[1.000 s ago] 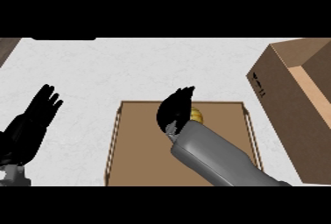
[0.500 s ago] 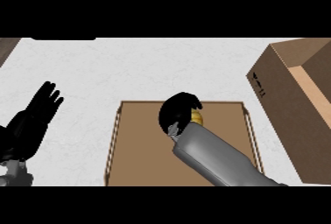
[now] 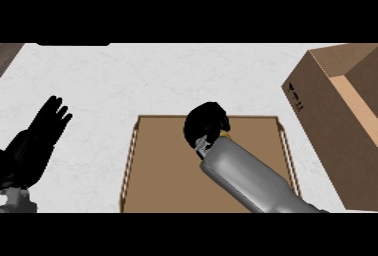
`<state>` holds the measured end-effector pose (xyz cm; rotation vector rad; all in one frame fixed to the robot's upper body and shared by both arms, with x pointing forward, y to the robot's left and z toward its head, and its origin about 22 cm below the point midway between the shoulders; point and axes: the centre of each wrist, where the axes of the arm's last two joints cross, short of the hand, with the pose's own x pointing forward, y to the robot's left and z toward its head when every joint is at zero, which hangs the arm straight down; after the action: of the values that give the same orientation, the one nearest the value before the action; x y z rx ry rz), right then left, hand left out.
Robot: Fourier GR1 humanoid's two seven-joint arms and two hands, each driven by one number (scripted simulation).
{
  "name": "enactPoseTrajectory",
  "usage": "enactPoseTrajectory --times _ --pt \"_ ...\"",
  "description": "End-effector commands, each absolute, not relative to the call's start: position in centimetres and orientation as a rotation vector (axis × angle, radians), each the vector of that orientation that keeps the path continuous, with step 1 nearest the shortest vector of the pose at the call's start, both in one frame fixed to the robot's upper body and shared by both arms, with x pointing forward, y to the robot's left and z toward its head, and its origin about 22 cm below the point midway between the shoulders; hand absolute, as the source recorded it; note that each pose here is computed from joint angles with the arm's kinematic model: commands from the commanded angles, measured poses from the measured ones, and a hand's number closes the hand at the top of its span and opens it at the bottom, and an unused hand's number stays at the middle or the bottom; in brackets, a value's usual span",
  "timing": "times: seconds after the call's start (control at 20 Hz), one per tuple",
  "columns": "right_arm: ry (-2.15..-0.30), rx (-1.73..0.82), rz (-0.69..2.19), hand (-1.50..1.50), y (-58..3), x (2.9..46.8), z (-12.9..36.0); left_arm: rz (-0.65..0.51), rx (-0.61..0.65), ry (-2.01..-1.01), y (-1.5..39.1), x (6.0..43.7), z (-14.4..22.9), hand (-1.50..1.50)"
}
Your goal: Pick the squash from the tray and place it in the cardboard box
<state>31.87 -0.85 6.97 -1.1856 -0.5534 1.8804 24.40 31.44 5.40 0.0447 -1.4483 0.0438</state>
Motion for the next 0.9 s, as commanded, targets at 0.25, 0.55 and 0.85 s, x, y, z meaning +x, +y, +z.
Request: enactPoseTrajectory --times 0.25,0.55,0.85 --pt "-0.789 -0.923 1.031 1.5 -11.4 36.8 9.5 0.075 0.059 -1.426 32.5 23.8 5.1 0.0" --pt "-0.915 -1.053 0.925 1.5 -12.2 36.3 9.8 0.046 0.05 -1.442 31.7 24.7 5.2 0.0" --pt "-1.1 -1.161 0.873 1.5 -8.8 33.7 17.2 0.063 0.053 -1.435 33.3 24.1 3.7 0.0"
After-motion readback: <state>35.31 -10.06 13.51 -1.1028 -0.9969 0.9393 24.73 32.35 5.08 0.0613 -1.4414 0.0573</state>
